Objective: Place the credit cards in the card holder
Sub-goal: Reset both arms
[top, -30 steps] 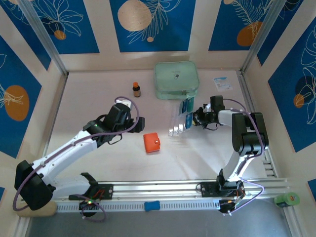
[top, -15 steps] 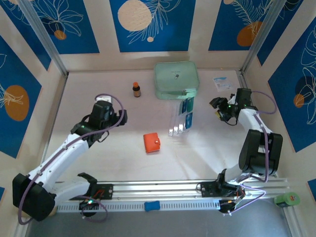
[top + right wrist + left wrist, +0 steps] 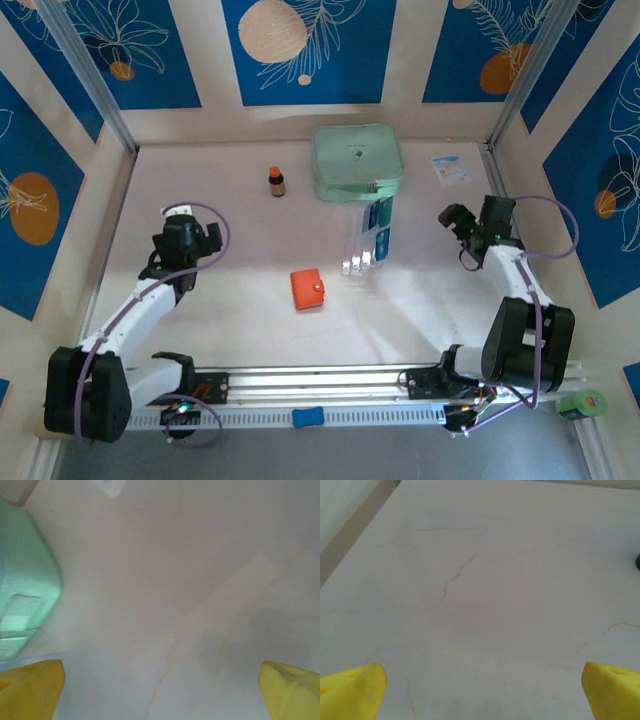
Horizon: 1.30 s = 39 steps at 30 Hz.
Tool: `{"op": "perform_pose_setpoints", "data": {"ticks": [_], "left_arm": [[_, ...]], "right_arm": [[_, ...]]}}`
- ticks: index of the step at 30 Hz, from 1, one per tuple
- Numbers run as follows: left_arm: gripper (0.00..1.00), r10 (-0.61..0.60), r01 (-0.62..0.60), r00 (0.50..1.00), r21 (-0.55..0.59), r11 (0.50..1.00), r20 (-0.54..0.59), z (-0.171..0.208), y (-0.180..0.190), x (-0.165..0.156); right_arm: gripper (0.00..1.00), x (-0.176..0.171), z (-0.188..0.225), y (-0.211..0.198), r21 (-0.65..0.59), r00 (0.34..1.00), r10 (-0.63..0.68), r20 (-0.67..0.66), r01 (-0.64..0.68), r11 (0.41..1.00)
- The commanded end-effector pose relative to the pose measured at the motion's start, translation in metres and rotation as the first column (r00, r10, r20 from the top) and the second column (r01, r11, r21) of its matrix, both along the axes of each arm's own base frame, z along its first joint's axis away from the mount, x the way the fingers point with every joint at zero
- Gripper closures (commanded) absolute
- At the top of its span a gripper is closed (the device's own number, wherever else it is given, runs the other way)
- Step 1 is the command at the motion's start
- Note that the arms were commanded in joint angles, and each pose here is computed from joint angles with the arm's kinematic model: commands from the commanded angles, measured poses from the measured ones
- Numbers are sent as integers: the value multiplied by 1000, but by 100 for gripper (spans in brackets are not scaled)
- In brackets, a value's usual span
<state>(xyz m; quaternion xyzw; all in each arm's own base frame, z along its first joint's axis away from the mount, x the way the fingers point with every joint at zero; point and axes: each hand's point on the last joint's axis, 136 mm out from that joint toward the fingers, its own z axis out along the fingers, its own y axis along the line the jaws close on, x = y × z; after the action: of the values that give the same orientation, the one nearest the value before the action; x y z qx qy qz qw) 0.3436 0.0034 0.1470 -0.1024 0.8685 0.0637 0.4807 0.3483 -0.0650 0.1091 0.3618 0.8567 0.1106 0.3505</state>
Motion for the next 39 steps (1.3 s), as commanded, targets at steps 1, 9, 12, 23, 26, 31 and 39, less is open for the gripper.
{"op": "perform_pose_setpoints", "data": {"ticks": [1,9,12,23,26,31,39], "left_arm": [[0,3,-6,996,28,1000,91,7,5,15],[0,11,-36,989,165,986,145,-5,18,22],[0,-13,-22,985,201,979,170,-8,18,25],[0,-157,131,959,120,984,237,-37,1,41],[0,-238,214,943,122,969,231,-49,-12,45],[0,-291,270,933,124,955,212,-54,-22,52],[0,-304,288,935,110,951,182,-58,-24,55]], "right_arm": [[1,10,19,-21,-171,985,-73,155,99,980],[1,27,13,3,-386,972,109,208,-21,922],[1,34,8,17,-451,960,190,205,-80,889],[1,37,0,58,-522,845,431,318,-223,823],[1,38,-7,72,-535,799,505,326,-285,795],[1,43,-13,82,-528,768,557,316,-346,776],[1,49,-16,84,-517,777,564,280,-373,771]]}}
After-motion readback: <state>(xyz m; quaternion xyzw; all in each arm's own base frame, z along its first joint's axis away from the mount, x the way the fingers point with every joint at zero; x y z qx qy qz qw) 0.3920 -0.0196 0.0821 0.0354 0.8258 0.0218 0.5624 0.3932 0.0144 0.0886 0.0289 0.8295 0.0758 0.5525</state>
